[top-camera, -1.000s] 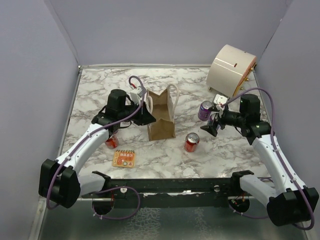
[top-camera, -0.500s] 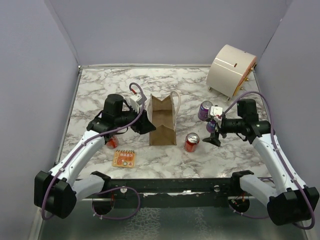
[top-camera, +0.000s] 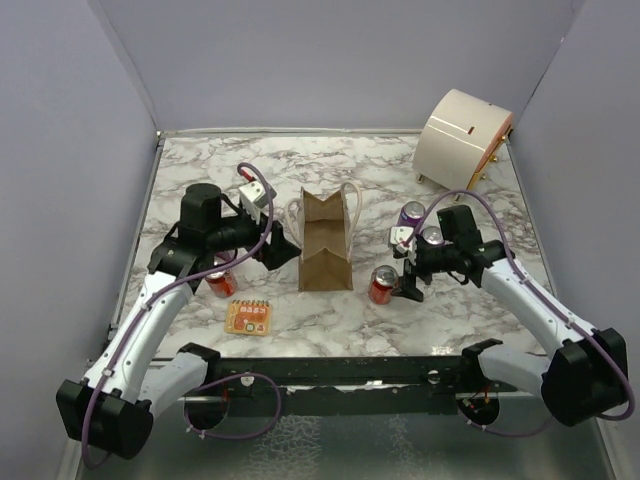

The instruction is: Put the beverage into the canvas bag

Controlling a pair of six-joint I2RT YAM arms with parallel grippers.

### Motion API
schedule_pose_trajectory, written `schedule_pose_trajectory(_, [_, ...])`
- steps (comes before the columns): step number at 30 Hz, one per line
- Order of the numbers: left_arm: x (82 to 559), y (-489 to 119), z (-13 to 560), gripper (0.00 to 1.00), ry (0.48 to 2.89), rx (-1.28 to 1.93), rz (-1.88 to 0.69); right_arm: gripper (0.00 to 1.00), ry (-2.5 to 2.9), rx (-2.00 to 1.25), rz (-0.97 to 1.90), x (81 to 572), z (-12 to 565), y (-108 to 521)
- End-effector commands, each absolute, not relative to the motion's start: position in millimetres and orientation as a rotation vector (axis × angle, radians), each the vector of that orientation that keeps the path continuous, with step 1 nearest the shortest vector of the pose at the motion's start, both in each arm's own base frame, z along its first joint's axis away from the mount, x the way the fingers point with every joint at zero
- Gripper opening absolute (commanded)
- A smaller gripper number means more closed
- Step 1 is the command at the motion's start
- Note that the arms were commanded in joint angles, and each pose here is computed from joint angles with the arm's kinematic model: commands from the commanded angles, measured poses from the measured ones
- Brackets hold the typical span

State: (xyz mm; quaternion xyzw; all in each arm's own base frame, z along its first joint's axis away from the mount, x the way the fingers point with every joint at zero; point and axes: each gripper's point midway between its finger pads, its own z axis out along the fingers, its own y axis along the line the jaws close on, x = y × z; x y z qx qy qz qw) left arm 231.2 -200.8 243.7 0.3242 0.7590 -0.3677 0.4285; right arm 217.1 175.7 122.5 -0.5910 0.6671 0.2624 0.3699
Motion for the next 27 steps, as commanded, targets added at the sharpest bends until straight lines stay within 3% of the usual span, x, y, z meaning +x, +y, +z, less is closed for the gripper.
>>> schedule_pose_trajectory(1, [235, -185, 267, 0.99, 1.816, 0.777, -0.863, 1.00, 1.701, -1.524, 0.644, 231, 115, 185])
schedule_pose_trajectory(11, [251, -168, 267, 0.99, 1.813, 0.718, -0.753, 0.88, 1.677, -1.550, 0.706, 228, 109, 203])
schedule_pose_trajectory(20, [267, -154, 269, 0.99, 1.827, 0.648, -0.651, 0.52, 1.641, -1.544, 0.728, 224, 126, 206])
schedule_pose_trajectory(27, [290, -127, 277, 0.99, 1.831, 0.529, -0.486, 0.28, 1.521, -1.494, 0.765, 218, 190, 216])
